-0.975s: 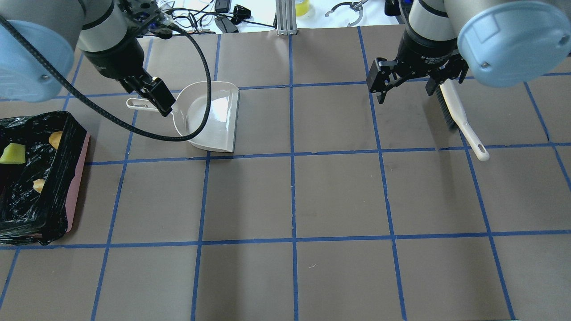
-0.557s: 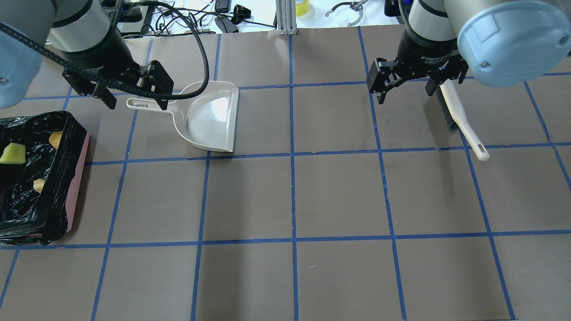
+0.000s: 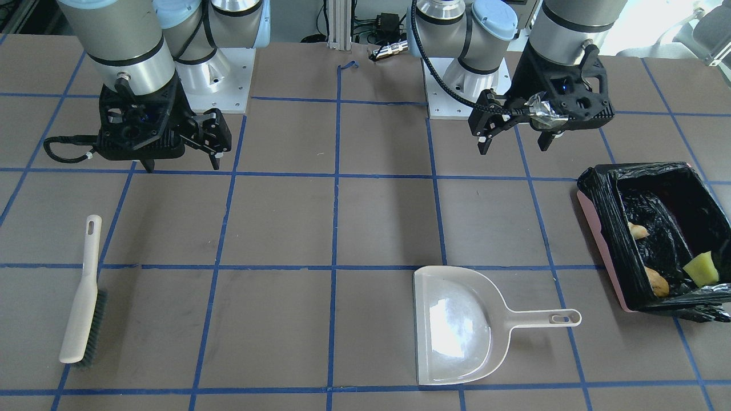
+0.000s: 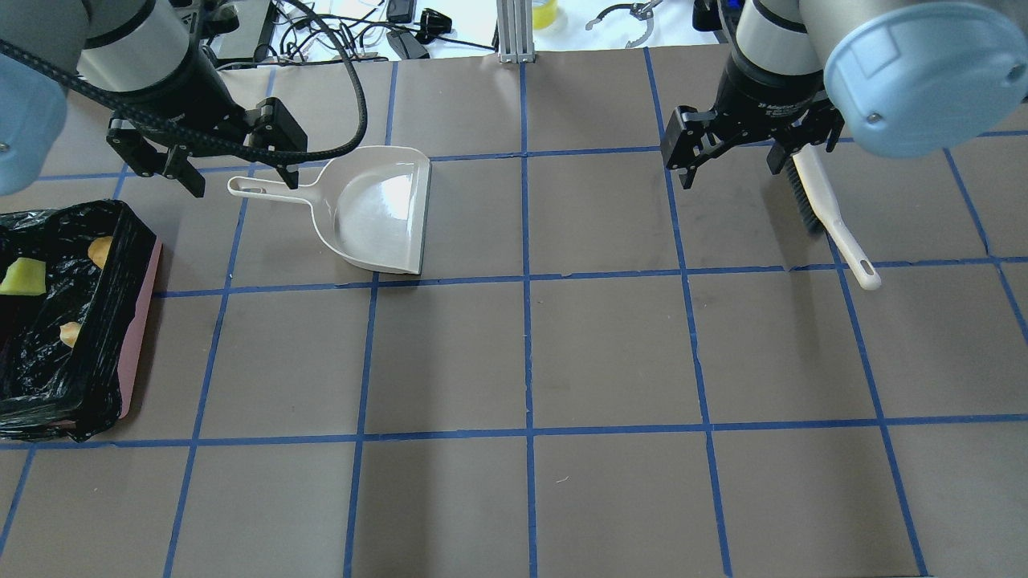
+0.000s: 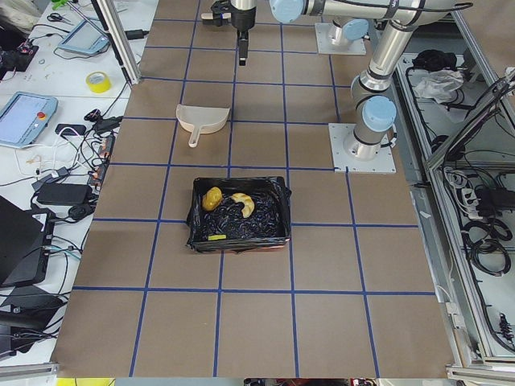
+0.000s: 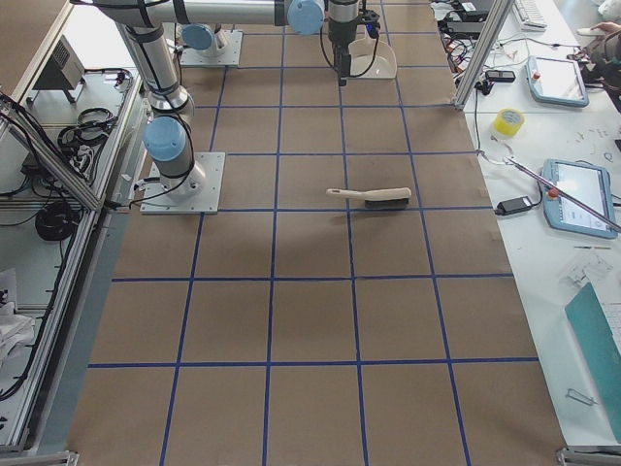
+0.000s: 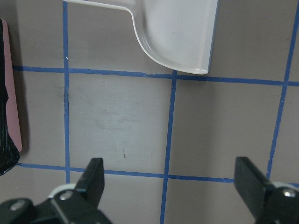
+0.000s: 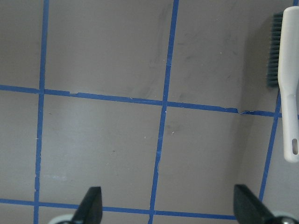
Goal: Sweep and dump trash into bin
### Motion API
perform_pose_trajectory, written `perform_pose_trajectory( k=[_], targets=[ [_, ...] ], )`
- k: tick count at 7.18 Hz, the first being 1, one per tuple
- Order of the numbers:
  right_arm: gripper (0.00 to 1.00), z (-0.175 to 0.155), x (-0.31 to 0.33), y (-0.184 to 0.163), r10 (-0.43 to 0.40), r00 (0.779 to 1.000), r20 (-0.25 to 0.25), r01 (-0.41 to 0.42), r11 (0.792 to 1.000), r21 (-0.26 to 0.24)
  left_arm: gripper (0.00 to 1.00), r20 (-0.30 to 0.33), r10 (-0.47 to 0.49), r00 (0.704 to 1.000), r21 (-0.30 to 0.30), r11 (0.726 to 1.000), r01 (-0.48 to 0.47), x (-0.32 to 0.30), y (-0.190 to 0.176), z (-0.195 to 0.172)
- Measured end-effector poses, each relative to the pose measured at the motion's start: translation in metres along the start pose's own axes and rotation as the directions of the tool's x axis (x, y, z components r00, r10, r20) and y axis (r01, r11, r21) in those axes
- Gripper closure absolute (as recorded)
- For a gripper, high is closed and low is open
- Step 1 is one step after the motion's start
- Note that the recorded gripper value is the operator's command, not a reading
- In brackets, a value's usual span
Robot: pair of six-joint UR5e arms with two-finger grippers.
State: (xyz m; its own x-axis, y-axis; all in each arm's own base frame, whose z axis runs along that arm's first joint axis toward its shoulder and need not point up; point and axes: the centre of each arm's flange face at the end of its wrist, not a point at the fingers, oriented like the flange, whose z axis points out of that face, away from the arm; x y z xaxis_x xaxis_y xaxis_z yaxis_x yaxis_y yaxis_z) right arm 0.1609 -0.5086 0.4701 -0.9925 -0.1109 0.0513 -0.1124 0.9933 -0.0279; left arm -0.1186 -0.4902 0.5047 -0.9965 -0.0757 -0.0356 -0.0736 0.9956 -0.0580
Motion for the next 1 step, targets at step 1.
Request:
perform_pose_trajectory(
  k=[1],
  targets=[
    [0.00, -0.0002, 0.0001, 0.0002, 0.000, 1.000, -0.001, 0.000, 1.000, 0.000, 0.00, 0.002, 0.006, 1.000, -0.001, 1.000, -0.006, -0.0005, 0.0003, 0.0005]
  ],
)
